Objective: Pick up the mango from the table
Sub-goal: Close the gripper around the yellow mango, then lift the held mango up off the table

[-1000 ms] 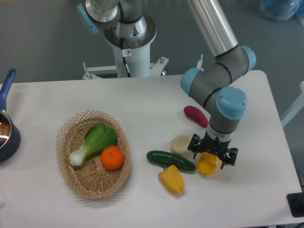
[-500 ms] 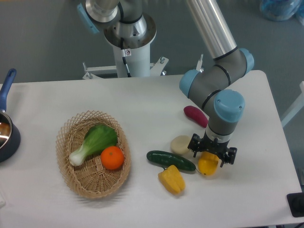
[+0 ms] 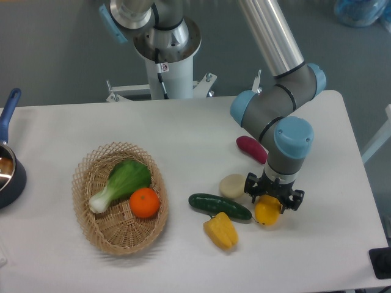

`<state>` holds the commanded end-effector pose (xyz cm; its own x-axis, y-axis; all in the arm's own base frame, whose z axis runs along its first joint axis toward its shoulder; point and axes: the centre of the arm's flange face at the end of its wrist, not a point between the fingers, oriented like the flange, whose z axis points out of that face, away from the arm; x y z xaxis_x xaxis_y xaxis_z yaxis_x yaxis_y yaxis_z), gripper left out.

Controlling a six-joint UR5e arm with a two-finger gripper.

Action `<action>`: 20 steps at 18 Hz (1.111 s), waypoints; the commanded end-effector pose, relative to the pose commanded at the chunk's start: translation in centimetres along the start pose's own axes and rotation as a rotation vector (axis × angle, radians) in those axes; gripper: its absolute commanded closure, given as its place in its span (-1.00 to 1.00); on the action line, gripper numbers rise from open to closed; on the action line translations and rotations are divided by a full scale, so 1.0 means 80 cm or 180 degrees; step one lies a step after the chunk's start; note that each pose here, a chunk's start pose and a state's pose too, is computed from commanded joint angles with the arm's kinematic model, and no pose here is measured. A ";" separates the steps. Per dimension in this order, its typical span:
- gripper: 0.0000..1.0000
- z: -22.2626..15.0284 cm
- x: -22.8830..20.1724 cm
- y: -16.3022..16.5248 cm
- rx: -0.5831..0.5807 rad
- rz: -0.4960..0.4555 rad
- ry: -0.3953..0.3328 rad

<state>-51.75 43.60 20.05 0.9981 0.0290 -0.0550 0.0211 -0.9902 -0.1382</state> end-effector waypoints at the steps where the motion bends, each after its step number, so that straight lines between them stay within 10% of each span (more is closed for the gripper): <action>1: 0.01 0.000 0.000 0.000 0.0000 0.0000 0.0000; 8: 0.07 -0.039 -0.017 -0.013 0.0115 0.0019 -0.0164; 20: 0.07 -0.309 -0.024 -0.090 0.1558 -0.0673 -0.0490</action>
<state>-52.36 47.29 45.60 0.9542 0.2763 -0.1149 0.1539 -0.7825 -0.6034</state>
